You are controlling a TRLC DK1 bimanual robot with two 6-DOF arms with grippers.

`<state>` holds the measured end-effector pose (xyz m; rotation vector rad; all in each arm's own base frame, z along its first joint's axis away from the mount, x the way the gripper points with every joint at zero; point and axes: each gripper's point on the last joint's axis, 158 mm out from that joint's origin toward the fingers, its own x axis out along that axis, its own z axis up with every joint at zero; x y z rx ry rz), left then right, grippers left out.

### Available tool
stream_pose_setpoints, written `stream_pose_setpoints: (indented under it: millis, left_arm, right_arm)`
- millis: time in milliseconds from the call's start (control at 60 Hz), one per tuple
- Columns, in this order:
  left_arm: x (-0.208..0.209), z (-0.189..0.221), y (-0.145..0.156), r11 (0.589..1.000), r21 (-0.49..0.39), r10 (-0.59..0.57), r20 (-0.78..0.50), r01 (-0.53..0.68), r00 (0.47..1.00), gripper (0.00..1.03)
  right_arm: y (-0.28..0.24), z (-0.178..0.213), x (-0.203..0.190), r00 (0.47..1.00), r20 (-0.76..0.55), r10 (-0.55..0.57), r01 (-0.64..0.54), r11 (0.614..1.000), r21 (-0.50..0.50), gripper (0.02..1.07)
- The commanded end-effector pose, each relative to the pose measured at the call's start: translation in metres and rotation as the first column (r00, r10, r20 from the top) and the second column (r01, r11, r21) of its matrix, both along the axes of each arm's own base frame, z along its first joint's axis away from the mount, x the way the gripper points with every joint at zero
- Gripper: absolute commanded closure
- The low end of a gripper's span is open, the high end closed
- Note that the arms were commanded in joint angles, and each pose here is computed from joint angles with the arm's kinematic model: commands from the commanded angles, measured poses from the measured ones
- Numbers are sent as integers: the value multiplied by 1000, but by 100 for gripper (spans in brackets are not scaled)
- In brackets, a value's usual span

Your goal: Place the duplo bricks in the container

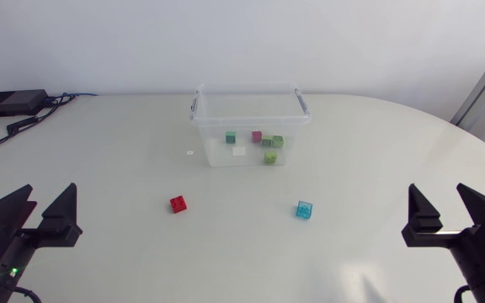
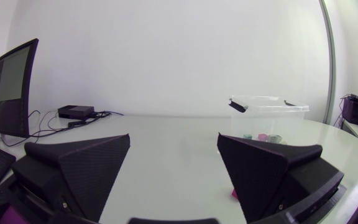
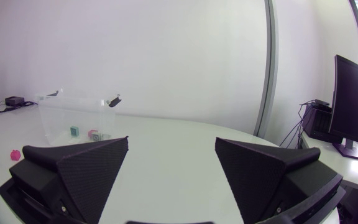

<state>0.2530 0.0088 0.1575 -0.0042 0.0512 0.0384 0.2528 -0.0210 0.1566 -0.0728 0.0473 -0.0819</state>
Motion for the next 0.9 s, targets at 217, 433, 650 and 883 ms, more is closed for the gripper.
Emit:
stream_pose_setpoints:
  millis: [217,433,650,883]
  left_arm:
    - [0,-5,-2,1000,-17,-8,2,8,1000,5]
    - [0,-4,-6,999,24,-26,2,26,1000,6]
    - [-3,29,-5,1000,-1,-18,46,18,999,9]
    - [19,61,-14,998,-46,-50,-89,46,995,12]
  right_arm:
    - [4,-9,1,1000,-16,16,-16,1000,18,6]
    - [7,-8,1,999,-15,28,-28,999,16,6]
    - [7,8,-1,1000,10,26,-26,1000,11,6]
    - [12,30,11,997,-63,50,-50,999,10,6]
